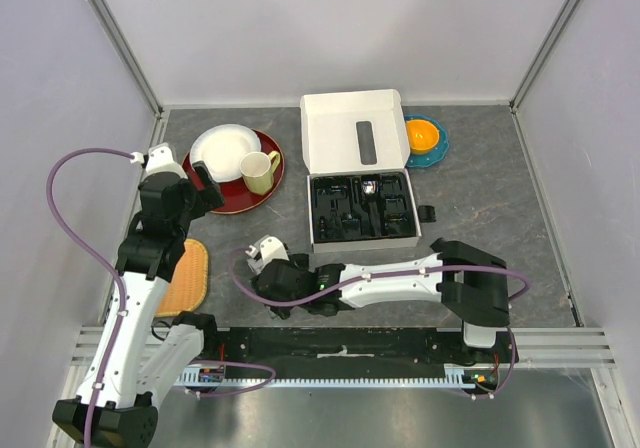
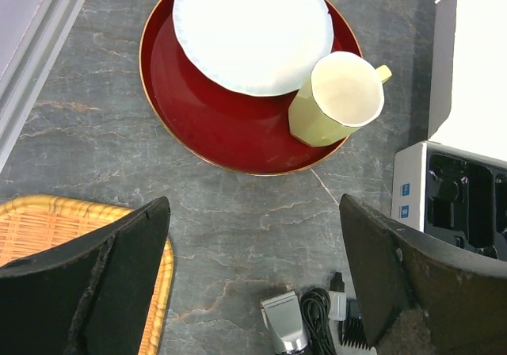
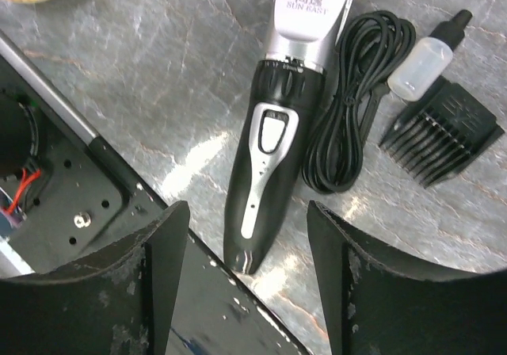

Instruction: Sort the hair-cutting tools

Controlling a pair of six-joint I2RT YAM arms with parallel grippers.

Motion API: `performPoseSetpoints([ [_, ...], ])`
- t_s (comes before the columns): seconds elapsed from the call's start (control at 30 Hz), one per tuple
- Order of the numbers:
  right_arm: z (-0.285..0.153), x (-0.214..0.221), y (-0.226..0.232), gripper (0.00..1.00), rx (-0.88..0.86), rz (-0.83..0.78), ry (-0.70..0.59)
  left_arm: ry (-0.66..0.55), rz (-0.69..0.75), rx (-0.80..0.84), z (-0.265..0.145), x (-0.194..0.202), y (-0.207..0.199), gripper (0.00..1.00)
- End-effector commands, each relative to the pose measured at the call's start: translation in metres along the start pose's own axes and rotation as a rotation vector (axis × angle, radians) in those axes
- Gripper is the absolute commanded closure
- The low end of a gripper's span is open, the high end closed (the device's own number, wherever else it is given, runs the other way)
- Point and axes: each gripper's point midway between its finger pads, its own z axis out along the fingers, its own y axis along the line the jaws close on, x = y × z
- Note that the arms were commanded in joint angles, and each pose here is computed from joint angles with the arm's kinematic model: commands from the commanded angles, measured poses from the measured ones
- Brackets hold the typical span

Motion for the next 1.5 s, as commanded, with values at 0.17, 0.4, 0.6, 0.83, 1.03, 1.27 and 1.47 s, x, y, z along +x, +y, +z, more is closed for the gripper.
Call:
performPoseSetpoints([
  [0.17, 0.030, -0.029, 0.013, 0.35, 0.034, 0.046, -0.128, -0.053, -0.015, -0.083, 0.002, -0.012, 0.013, 0.06],
  [0.4, 0.044, -0.022, 0.012, 0.39, 0.036, 0.042, -0.131, -0.015, -0.015, -0.133, 0.008, -0.006, 0.019, 0.06],
  [0.6, 0.057, -0.015, 0.012, 0.42, 0.050, 0.032, -0.121, 0.003, -0.013, -0.140, 0.012, -0.003, 0.019, 0.06],
  [0.83, 0.065, -0.006, 0.004, 0.49, 0.101, 0.030, -0.097, 0.003, -0.010, -0.148, 0.012, -0.003, 0.020, 0.06],
  [1.03, 0.061, -0.010, 0.005, 0.84, 0.092, 0.025, -0.102, -0.001, -0.015, -0.143, 0.011, -0.007, 0.019, 0.06],
  [1.27, 0.039, -0.027, 0.010, 0.93, 0.052, 0.043, -0.153, 0.005, -0.013, -0.147, 0.013, -0.006, 0.019, 0.07],
  [1.47, 0.008, -0.052, 0.007, 0.93, 0.040, 0.075, -0.233, 0.000, -0.010, -0.181, 0.012, -0.007, 0.025, 0.07],
])
